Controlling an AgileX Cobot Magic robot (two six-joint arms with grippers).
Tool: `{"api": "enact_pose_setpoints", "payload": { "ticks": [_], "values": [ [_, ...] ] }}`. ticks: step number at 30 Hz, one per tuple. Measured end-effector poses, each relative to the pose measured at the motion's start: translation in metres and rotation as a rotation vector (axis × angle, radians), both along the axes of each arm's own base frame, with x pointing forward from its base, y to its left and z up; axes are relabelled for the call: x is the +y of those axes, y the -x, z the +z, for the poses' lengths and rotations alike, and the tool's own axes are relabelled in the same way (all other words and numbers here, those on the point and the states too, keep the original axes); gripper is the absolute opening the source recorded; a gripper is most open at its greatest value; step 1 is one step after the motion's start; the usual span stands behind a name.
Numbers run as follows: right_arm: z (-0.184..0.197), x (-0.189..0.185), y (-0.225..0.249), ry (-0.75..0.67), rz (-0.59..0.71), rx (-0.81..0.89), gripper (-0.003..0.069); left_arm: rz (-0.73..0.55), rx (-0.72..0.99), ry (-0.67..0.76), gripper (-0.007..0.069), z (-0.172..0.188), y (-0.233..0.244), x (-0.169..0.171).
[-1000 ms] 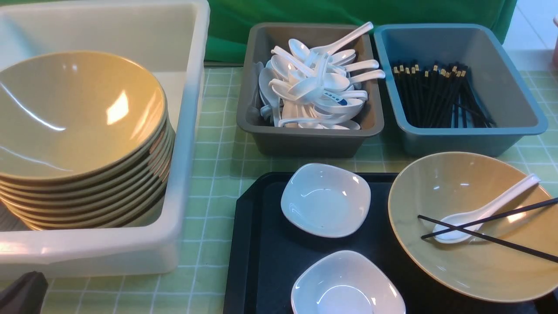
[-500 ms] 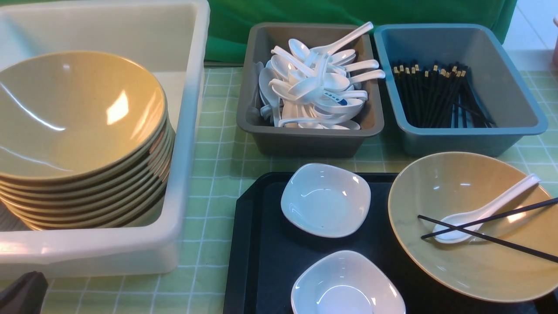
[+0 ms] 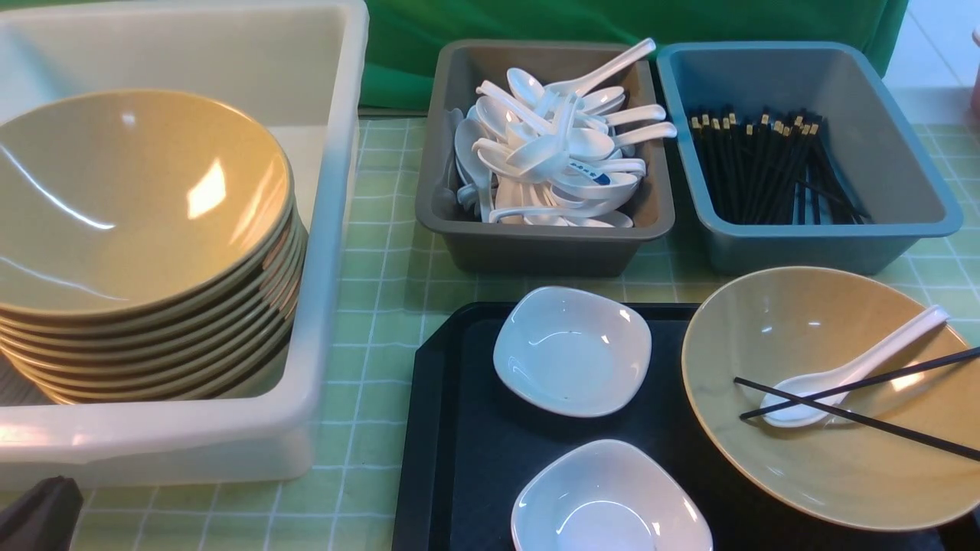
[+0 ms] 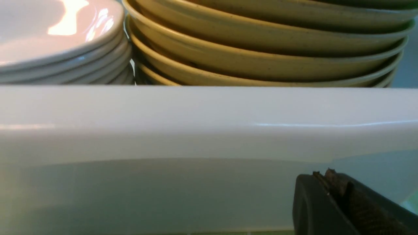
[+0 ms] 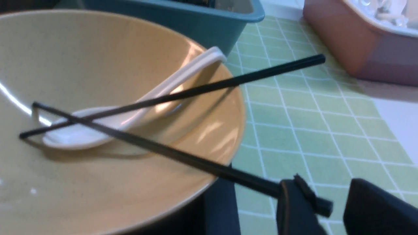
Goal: On green table put chopsticks spoon bowls plates into blue grey white boxes.
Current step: 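Move the grippers toward the tableware on the black tray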
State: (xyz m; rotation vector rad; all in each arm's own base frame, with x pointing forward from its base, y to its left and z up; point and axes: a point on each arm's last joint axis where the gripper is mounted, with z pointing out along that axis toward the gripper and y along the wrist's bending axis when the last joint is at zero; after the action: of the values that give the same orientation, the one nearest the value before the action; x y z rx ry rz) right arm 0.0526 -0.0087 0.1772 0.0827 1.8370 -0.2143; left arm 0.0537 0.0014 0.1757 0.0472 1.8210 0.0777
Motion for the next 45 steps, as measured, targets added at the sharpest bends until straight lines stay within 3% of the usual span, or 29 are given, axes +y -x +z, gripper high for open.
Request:
{"api": "enact_pose_setpoints", "payload": {
  "ticks": [2,6,7,8,14,19,23,24,27,29,30,31,34,37,40,45],
  "values": [
    [0.0,0.0,0.0,-0.024,-0.011,-0.022,0.0235,-0.001,-0.002,-0.02,-0.0002,0.0,0.0,0.0],
    [0.007,-0.002,-0.002,-0.224,-0.071,-0.152,0.0235,-0.003,-0.047,-0.034,-0.0002,0.004,-0.001,0.0],
    [0.007,-0.002,-0.002,-0.248,-0.031,-0.161,0.0235,-0.003,-0.053,-0.034,-0.0002,0.005,-0.001,0.0],
    [0.01,-0.003,-0.002,-0.338,-0.096,-0.215,0.0235,-0.003,-0.106,-0.037,-0.0002,0.009,-0.002,0.0],
    [0.017,-0.004,-0.003,-0.463,-0.114,-0.323,0.0235,-0.001,-0.182,-0.039,-0.0002,0.016,-0.003,0.0],
    [0.022,-0.005,-0.003,-0.468,-0.109,-0.383,0.0235,0.0,-0.243,-0.034,-0.0002,0.022,-0.003,0.0],
    [0.034,-0.006,-0.001,-0.444,-0.093,-0.515,0.0235,0.019,-0.452,0.121,-0.0002,0.04,-0.001,0.001],
    [0.039,-0.006,0.0,-0.438,-0.088,-0.548,0.0235,0.033,-0.615,0.263,-0.0002,0.054,0.003,0.004],
    [0.055,-0.005,0.002,-0.436,-0.077,-0.57,0.0235,0.043,-0.774,0.382,-0.0002,0.066,0.009,0.008],
    [0.078,-0.004,0.006,-0.432,-0.067,-0.601,0.0235,0.044,-0.848,0.452,-0.0002,0.073,0.013,0.01],
    [0.11,-0.003,0.008,-0.426,-0.051,-0.631,0.0235,0.029,-0.87,0.501,-0.0002,0.089,0.015,0.01],
    [0.114,-0.003,0.008,-0.426,-0.05,-0.633,0.0235,0.027,-0.871,0.504,-0.0002,0.092,0.016,0.01],
    [0.183,-0.004,0.0,-0.426,-0.037,-0.632,0.0235,-0.007,-0.82,0.58,-0.0002,0.142,0.014,0.007],
    [0.227,-0.008,-0.023,-0.416,-0.046,-0.507,0.0235,-0.019,-0.658,0.615,-0.0002,0.187,0.0,0.003],
    [0.242,-0.014,-0.058,-0.371,-0.06,-0.292,0.0235,0.002,-0.389,0.605,-0.0002,0.207,-0.028,-0.002],
    [0.229,-0.022,-0.116,-0.174,0.001,-0.01,0.0235,0.054,-0.063,0.564,-0.0002,0.198,-0.065,-0.004]
  ]
}}
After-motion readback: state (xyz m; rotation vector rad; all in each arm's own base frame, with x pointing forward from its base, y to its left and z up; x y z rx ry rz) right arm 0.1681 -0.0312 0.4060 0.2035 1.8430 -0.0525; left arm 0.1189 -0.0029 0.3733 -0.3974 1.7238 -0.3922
